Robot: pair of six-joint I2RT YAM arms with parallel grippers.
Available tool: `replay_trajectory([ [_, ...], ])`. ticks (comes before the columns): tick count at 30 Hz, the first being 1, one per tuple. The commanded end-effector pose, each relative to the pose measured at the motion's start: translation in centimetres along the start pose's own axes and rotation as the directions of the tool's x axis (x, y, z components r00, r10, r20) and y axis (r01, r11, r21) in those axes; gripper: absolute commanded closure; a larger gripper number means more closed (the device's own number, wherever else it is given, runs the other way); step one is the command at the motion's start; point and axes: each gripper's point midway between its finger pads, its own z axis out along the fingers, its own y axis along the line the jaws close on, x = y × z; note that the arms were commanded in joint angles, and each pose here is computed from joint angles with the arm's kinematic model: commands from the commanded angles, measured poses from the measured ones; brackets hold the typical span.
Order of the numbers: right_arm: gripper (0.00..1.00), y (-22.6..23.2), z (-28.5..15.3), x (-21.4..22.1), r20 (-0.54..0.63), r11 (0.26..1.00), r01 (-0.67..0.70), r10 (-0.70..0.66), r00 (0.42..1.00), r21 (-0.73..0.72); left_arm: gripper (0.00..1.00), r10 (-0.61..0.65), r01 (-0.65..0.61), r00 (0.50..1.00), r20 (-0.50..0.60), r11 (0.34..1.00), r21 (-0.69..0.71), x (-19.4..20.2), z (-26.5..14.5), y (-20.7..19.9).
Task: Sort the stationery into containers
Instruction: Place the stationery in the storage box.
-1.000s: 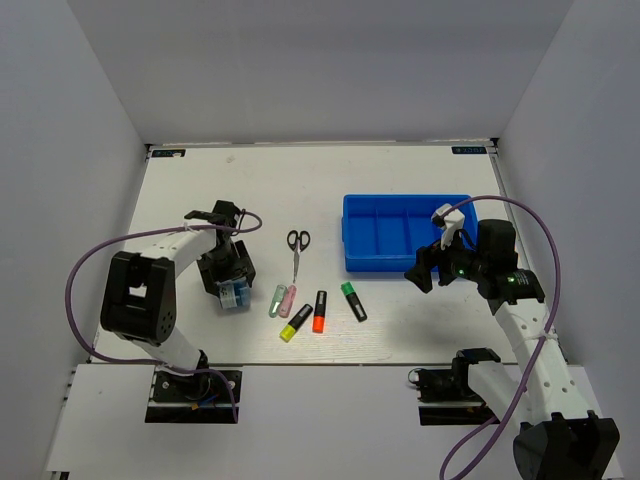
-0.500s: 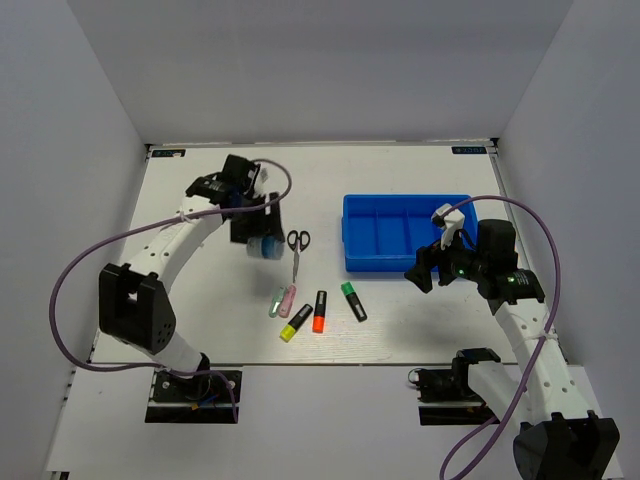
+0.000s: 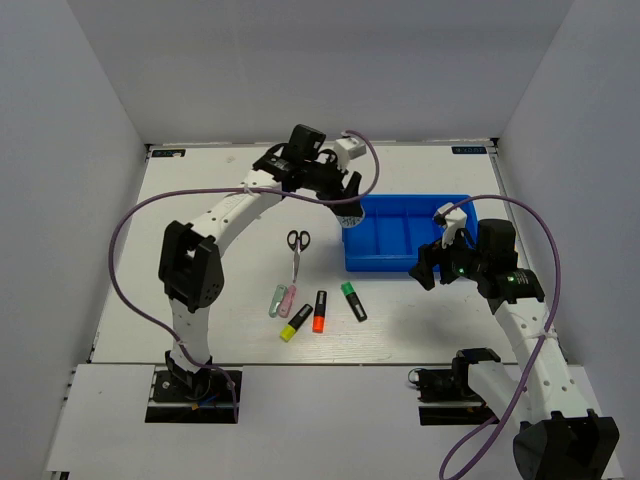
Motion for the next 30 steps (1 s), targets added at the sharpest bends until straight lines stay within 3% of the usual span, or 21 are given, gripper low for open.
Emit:
replay_trajectory([
  [1, 0.18, -1.3, 0.0, -1.4, 0.034, 0.998, 0.019, -0.022, 0.999, 0.061, 1.00, 0.263, -0.278, 0.948, 0.179, 0.959, 0.062, -5.4, 1.1, -2.3],
  [4, 0.20, -1.7, 0.0, -1.3, 0.030, 0.997, 0.018, -0.020, 0.999, 0.078, 1.00, 0.330, -0.349, 0.929, 0.168, 0.932, 0.095, -5.2, 4.0, -2.8],
  [8, 0.20, -2.1, -0.1, -1.3, 0.033, 0.995, 0.014, -0.018, 0.999, 0.098, 1.00, 0.496, -0.503, 0.860, 0.122, 0.863, 0.036, -3.9, 6.9, -2.3],
  [16, 0.18, -2.4, -0.1, -1.2, 0.029, 0.993, 0.012, -0.015, 0.999, 0.114, 1.00, 0.593, -0.593, 0.805, 0.012, 0.805, 0.016, -0.6, 8.9, -0.6],
  [20, 0.14, -2.5, -0.1, -1.3, 0.031, 0.993, 0.013, -0.017, 0.999, 0.117, 0.82, 0.596, -0.597, 0.802, -0.031, 0.802, -0.021, 0.4, 9.5, 0.6],
  [21, 0.14, -2.5, -0.1, -1.3, 0.028, 0.993, 0.015, -0.018, 0.999, 0.115, 0.69, 0.597, -0.598, 0.802, -0.028, 0.801, -0.031, 0.3, 9.5, 0.7],
  [26, 0.12, -2.5, 0.0, -1.2, 0.027, 0.993, 0.014, -0.017, 0.999, 0.116, 0.48, 0.585, -0.587, 0.810, -0.042, 0.808, -0.051, 0.5, 9.4, 1.2],
  [27, 0.12, -2.5, -0.1, -1.2, 0.028, 0.993, 0.014, -0.017, 0.999, 0.118, 0.39, 0.587, -0.588, 0.809, -0.040, 0.807, -0.056, 0.5, 9.4, 1.3],
  [30, 0.10, -2.4, -0.1, -1.2, 0.025, 0.994, 0.014, -0.017, 1.000, 0.113, 0.30, 0.577, -0.579, 0.815, -0.056, 0.812, -0.073, 0.6, 9.2, 1.6],
])
